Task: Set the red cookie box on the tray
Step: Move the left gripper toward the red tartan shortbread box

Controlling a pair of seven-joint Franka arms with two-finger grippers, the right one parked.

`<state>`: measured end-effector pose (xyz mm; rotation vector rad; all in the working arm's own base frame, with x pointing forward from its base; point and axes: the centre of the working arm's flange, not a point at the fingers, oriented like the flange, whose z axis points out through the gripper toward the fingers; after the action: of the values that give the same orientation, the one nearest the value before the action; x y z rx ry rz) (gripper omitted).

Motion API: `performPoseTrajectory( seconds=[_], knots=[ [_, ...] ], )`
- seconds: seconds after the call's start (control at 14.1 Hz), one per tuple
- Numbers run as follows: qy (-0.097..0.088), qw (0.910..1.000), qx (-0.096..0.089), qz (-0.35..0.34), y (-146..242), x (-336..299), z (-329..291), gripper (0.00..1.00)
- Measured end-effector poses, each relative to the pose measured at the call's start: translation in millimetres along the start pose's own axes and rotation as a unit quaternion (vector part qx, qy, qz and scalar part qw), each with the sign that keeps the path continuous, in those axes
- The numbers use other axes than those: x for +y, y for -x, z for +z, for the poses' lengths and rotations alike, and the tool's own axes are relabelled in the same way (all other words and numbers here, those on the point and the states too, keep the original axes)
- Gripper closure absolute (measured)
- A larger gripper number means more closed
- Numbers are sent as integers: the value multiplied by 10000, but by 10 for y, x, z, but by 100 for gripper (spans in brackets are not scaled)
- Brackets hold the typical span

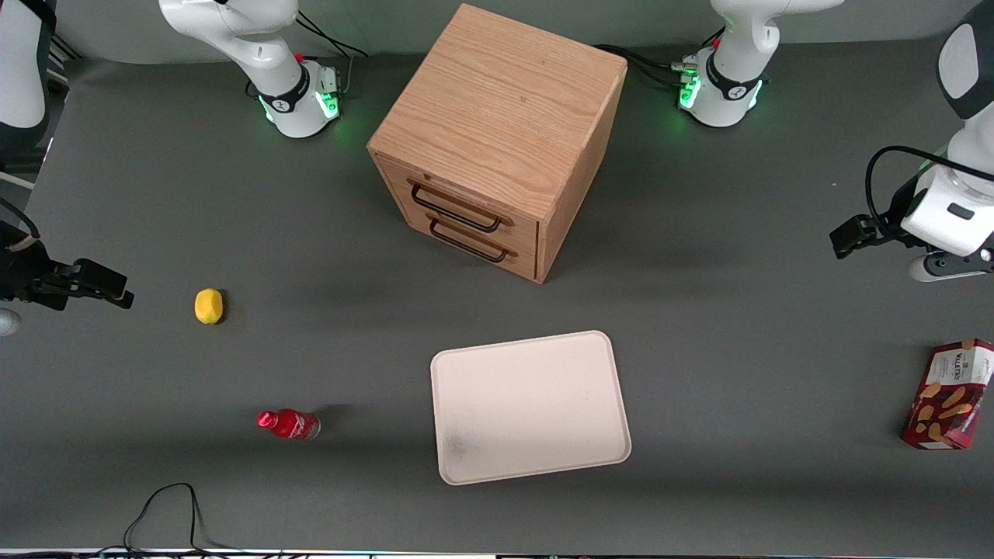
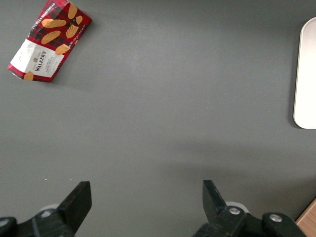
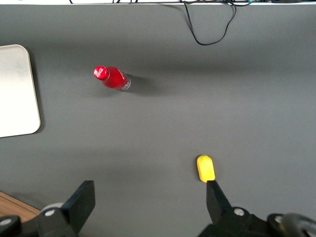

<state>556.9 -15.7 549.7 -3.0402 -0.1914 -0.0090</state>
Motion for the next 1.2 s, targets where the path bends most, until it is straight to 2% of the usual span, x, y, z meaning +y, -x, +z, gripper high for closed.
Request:
performPoseTrajectory(
  seconds=[0.49,0.78,0.99,1.2],
  knots=[
    [5,10000,-12,-77,-26,-106,17,0],
    [-20,9998,-94,-190,-342,-1042,262,0],
    [-180,9994,-174,256,-657,-1801,497,0],
    [-346,9898,-412,1321,-992,-2181,903,0]
  ],
)
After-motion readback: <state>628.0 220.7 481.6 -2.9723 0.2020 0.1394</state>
